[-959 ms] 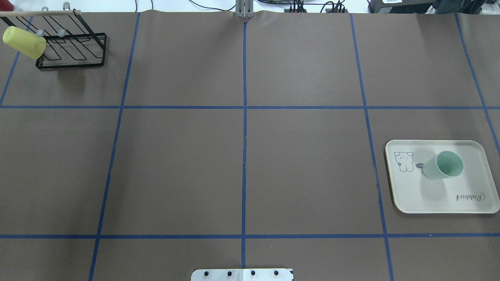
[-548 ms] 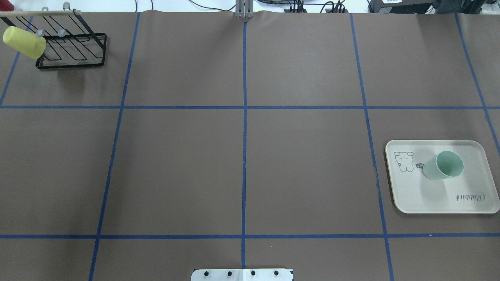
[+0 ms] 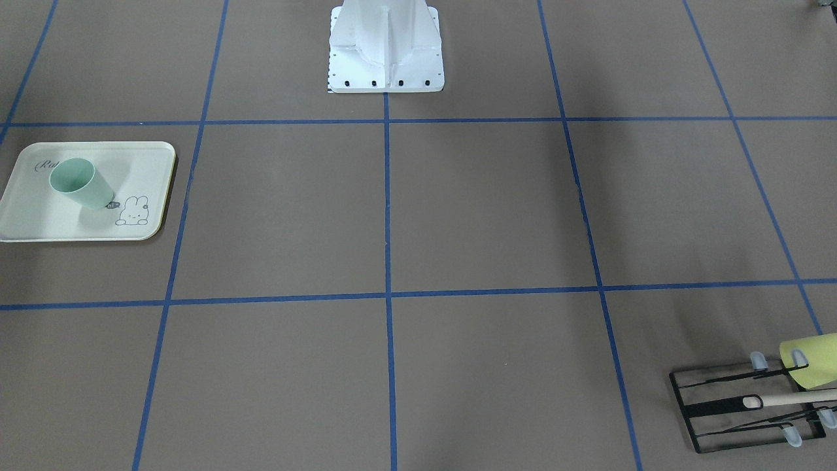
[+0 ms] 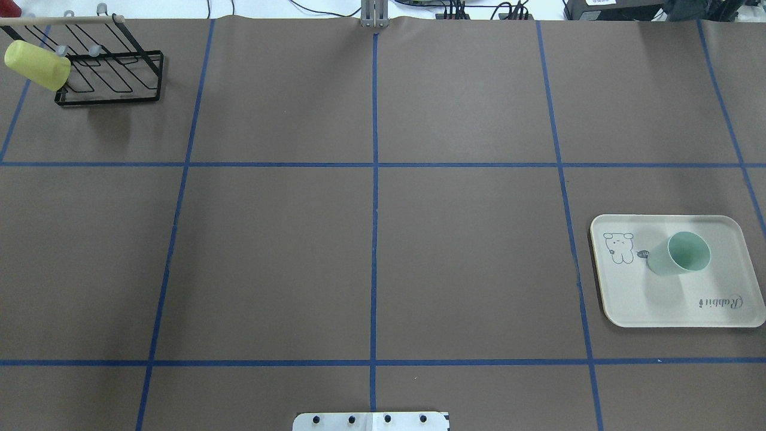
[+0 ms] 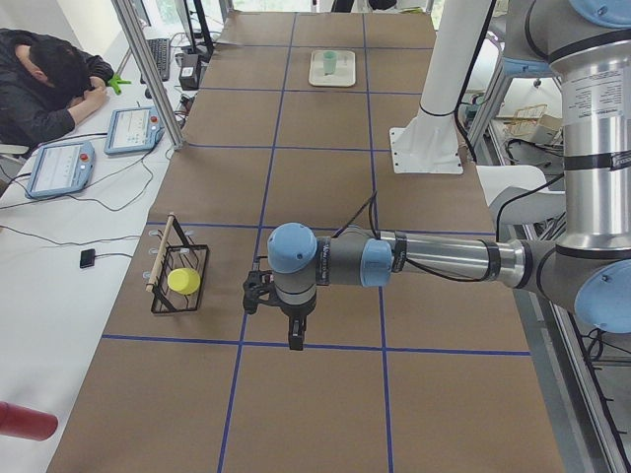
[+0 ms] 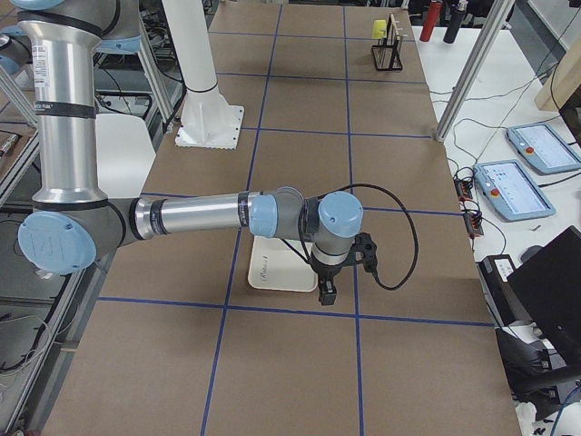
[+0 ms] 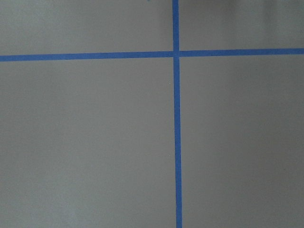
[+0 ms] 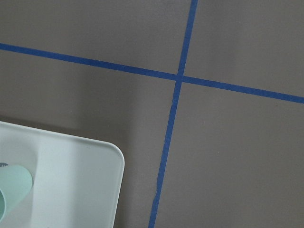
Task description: Left arm grabs green cup and hands to right arm on tray
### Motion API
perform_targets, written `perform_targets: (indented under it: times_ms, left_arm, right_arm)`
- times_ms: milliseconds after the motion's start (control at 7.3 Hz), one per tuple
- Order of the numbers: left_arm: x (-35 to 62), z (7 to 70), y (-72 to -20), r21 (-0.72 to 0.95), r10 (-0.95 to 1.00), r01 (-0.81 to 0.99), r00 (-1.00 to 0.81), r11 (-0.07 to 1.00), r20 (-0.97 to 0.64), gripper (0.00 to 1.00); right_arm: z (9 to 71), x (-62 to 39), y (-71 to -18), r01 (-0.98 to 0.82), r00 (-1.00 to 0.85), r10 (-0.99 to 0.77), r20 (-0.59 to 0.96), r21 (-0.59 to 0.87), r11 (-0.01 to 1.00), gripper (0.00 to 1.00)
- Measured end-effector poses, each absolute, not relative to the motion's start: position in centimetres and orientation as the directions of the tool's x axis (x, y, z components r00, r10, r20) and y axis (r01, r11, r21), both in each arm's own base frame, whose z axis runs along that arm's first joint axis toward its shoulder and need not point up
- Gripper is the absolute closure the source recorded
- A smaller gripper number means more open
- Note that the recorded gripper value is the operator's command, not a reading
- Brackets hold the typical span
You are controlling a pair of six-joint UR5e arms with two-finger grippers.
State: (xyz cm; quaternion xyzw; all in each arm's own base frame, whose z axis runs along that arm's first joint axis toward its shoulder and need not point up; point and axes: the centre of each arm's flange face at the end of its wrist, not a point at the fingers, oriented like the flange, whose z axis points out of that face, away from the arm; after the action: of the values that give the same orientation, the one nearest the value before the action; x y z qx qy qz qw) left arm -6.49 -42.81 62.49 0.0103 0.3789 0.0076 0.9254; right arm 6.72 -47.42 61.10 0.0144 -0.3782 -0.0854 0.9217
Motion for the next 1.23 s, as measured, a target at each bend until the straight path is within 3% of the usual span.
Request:
perform_targets:
  times_ms: [1232]
  left_arm:
    - [-6.42, 62.05, -43.36, 0.031, 0.028, -0.008, 0.713, 0.999, -0.701, 0.0]
  right_arm:
    - [60.9, 6.72, -47.57, 0.147, 0.7, -0.175, 0.693, 0.1, 0.984, 0.01]
